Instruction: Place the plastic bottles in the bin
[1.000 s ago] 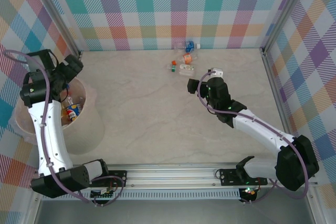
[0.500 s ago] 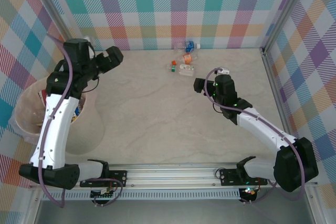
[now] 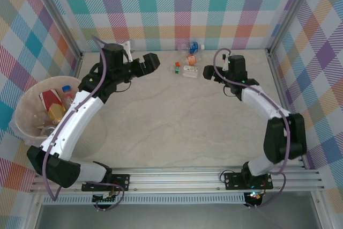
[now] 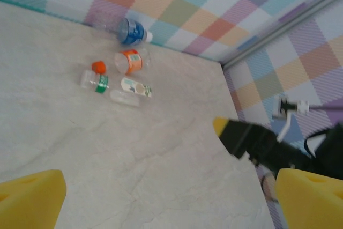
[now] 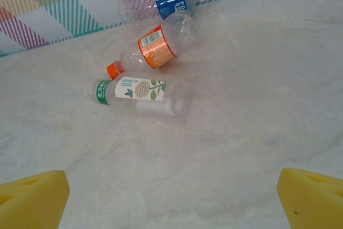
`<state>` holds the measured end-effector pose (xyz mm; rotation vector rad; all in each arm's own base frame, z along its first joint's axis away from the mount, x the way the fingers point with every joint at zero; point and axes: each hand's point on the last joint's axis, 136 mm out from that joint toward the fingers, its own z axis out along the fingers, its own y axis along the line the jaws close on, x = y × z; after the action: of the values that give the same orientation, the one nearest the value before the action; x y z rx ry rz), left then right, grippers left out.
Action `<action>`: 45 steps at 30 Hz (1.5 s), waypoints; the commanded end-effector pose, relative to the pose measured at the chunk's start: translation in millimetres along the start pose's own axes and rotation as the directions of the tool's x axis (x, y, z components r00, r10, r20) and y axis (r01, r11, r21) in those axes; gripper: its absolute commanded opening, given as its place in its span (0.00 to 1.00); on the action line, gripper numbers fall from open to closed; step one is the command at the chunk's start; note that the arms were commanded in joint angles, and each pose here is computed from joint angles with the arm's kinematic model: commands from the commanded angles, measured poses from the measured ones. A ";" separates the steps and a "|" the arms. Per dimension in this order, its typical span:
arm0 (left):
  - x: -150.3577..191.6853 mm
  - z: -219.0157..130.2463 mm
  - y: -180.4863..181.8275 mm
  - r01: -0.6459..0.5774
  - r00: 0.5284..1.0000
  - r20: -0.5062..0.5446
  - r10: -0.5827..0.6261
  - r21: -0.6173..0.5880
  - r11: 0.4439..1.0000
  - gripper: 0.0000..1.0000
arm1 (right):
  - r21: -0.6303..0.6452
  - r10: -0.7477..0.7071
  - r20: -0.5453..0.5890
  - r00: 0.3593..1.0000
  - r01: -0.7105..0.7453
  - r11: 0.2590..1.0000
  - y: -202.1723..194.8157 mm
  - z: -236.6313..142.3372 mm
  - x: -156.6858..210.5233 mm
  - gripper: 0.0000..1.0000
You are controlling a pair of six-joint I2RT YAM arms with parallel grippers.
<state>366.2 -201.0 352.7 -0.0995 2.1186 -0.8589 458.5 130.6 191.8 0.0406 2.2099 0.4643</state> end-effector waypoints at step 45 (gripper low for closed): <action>61.5 48.5 98.1 -0.003 0.998 -0.056 -0.014 -0.297 0.955 1.00 | -0.449 -0.782 -0.228 0.580 0.650 0.613 46.7 162.8 58.5 0.65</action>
<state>385.4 -176.1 231.1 -0.2597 2.2952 -0.5700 540.1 233.3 44.4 -1.2326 2.3261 0.3924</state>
